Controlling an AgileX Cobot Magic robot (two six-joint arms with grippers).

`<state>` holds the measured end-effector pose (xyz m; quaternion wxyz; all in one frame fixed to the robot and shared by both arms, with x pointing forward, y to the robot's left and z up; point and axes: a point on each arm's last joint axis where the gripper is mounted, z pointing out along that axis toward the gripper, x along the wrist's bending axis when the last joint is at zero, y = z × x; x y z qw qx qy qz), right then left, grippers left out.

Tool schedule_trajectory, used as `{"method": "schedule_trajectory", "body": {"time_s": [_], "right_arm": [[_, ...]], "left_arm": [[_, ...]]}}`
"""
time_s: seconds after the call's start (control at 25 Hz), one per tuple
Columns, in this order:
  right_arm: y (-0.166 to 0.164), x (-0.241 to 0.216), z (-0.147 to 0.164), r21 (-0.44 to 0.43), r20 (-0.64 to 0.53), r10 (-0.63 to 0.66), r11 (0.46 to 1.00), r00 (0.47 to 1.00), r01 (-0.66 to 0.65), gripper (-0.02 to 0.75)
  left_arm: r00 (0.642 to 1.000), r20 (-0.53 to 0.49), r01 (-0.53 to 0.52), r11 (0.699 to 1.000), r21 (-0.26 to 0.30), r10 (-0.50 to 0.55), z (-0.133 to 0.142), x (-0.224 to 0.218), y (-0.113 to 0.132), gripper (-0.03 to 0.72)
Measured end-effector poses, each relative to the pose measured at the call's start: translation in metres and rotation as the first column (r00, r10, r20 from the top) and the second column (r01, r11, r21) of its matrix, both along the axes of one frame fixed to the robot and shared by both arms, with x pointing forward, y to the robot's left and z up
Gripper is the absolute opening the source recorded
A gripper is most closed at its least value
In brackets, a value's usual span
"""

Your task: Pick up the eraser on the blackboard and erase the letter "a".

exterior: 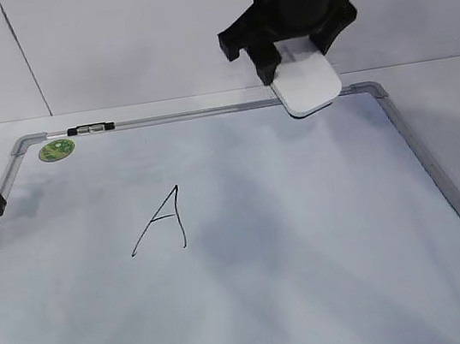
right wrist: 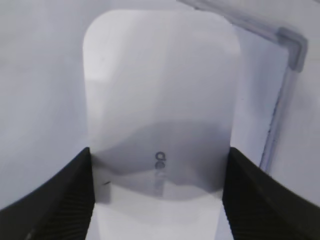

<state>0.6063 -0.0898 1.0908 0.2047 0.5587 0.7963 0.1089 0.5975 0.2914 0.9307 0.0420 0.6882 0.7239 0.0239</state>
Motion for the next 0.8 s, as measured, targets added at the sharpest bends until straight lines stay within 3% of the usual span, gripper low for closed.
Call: {"method": "schedule_trajectory", "body": {"time_s": [0.52,0.8], "right_arm": [[-0.052,-0.031,0.086,0.099,0.193,-0.117,0.990,0.974,0.099,0.554],[-0.099,-0.044,0.096,0.104,0.197,-0.224,0.973,0.955,0.206,0.554]], "left_arm": [[1.000,0.000,0.000,1.000,0.000,0.000,0.000,0.000,0.000,0.032],[1.000,-0.001,0.000,1.000,0.000,0.000,0.000,0.000,0.000,0.032]]}}
